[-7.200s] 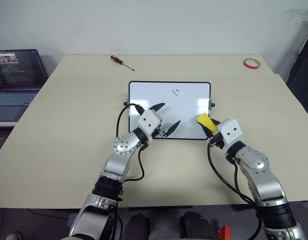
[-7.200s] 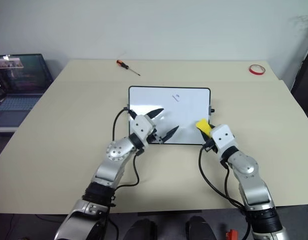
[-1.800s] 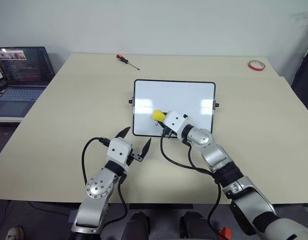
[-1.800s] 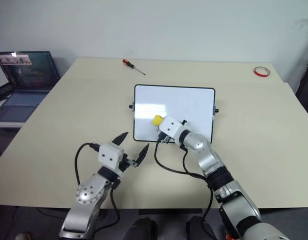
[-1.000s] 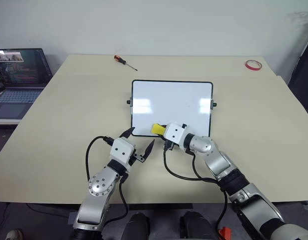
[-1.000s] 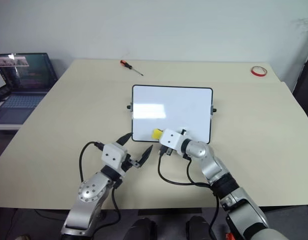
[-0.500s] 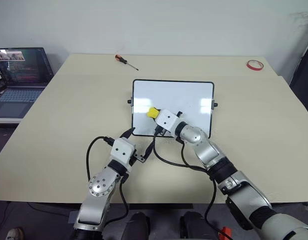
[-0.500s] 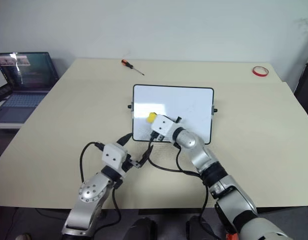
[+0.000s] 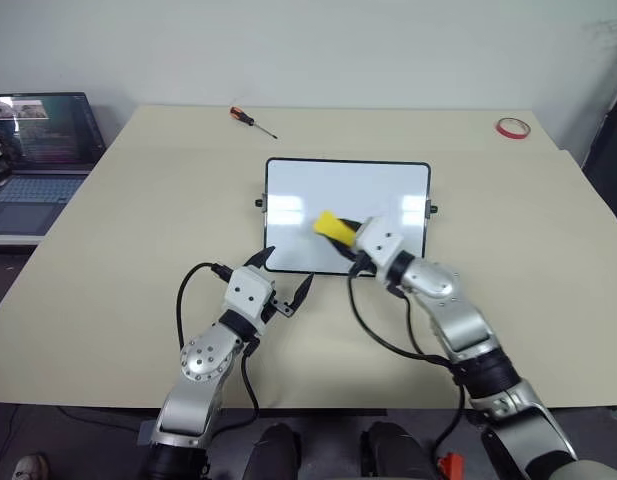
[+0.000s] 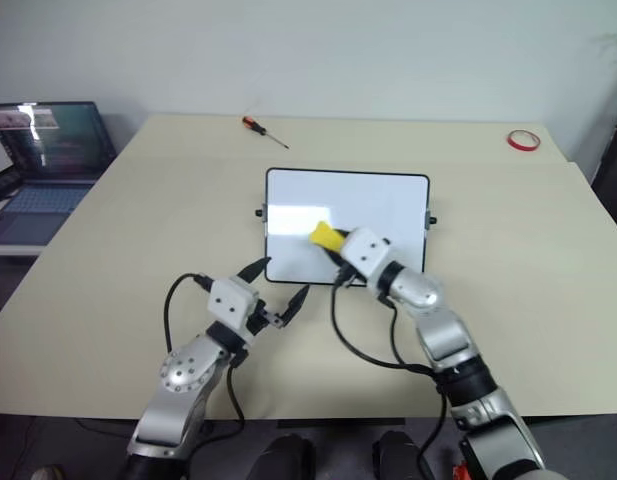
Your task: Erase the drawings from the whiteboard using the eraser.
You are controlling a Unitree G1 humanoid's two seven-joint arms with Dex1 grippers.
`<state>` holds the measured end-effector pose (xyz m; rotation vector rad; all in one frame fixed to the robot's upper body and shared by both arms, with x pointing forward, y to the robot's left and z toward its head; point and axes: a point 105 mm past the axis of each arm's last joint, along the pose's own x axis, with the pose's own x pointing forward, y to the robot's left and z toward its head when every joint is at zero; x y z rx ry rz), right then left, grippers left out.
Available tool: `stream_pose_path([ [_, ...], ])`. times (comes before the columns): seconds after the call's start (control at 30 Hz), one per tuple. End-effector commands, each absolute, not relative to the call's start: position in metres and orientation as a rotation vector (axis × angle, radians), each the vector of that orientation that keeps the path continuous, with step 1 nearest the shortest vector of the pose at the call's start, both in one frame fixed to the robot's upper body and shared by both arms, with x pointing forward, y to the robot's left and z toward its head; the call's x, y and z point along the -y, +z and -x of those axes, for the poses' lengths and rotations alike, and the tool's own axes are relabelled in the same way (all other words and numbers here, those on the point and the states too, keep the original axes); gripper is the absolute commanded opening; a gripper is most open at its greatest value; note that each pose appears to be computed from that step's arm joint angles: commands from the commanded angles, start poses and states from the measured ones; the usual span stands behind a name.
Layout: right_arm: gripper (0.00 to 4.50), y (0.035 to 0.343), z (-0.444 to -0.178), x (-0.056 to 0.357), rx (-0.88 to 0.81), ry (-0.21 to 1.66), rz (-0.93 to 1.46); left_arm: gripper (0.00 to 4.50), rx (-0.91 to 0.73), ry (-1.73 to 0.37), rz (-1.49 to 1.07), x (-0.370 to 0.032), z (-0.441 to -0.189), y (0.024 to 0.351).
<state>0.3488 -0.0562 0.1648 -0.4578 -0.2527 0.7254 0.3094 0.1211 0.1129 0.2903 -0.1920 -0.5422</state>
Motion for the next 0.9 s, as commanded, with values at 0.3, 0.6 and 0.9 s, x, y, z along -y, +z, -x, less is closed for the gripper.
stream_pose_path([
  [0.3,1.23,0.174,-0.322,0.17,0.025,0.206,0.433,4.5,0.293,-1.044,-0.235,-0.05,-0.33,0.144],
  [0.6,1.23,0.142,-0.294,0.222,-0.233,-0.063,0.247,4.5,0.273,-1.414,-0.244,-0.006,-0.315,0.147],
  [0.9,1.23,0.118,-0.285,0.237,-0.349,-0.154,0.08,4.5,0.193,-1.573,-0.271,0.005,-0.306,0.134],
])
